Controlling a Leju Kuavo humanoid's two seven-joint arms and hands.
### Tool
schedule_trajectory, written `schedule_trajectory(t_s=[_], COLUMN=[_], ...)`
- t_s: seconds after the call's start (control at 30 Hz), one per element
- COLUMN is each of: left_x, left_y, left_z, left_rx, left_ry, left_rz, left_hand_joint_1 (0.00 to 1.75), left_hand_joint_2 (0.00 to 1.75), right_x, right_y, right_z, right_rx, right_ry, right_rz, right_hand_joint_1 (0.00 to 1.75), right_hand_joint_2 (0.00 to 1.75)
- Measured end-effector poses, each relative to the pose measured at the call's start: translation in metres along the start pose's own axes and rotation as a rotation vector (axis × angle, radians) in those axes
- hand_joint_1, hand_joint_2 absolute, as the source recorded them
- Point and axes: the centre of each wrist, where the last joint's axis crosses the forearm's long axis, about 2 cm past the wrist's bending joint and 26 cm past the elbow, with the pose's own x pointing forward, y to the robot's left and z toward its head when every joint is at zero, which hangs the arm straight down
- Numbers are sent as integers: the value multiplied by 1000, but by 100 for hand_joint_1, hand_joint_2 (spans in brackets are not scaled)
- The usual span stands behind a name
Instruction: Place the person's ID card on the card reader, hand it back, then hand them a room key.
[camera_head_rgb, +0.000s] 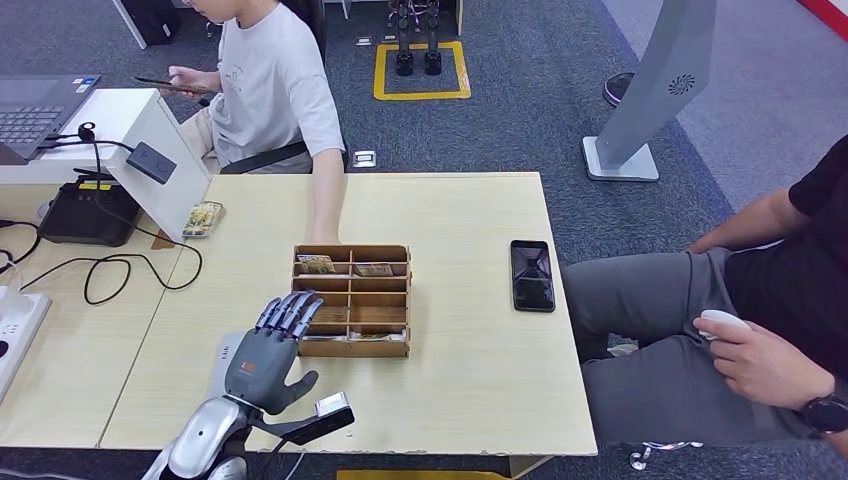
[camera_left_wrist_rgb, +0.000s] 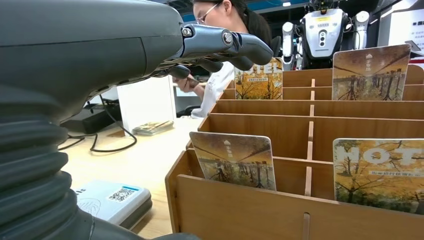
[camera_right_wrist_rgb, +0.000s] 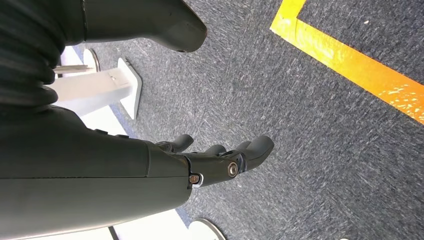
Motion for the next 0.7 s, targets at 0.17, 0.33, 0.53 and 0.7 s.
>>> schedule_trajectory(t_s=[0.17,0.33,0.53,0.7], left_x=[2,7,12,14], left_y=[-1,-2,-3,-4], left_z=[-1,-3,-7,-9], left_rx=[1,11,23,23], left_ry=[-9,-14,-13,-10], left_rz=[17,36,49,55], left_hand_joint_1=[0,0,0,0], left_hand_joint_2=[175,175,175,175], right_x=[0,0,0,0], right_y=[0,0,0,0], right_z=[0,0,0,0], right_rx=[1,2,2,2], right_ry=[0,0,0,0], right_rz=[2,4,5,5], right_hand_joint_1=[0,0,0,0], right_hand_joint_2=[175,175,175,175])
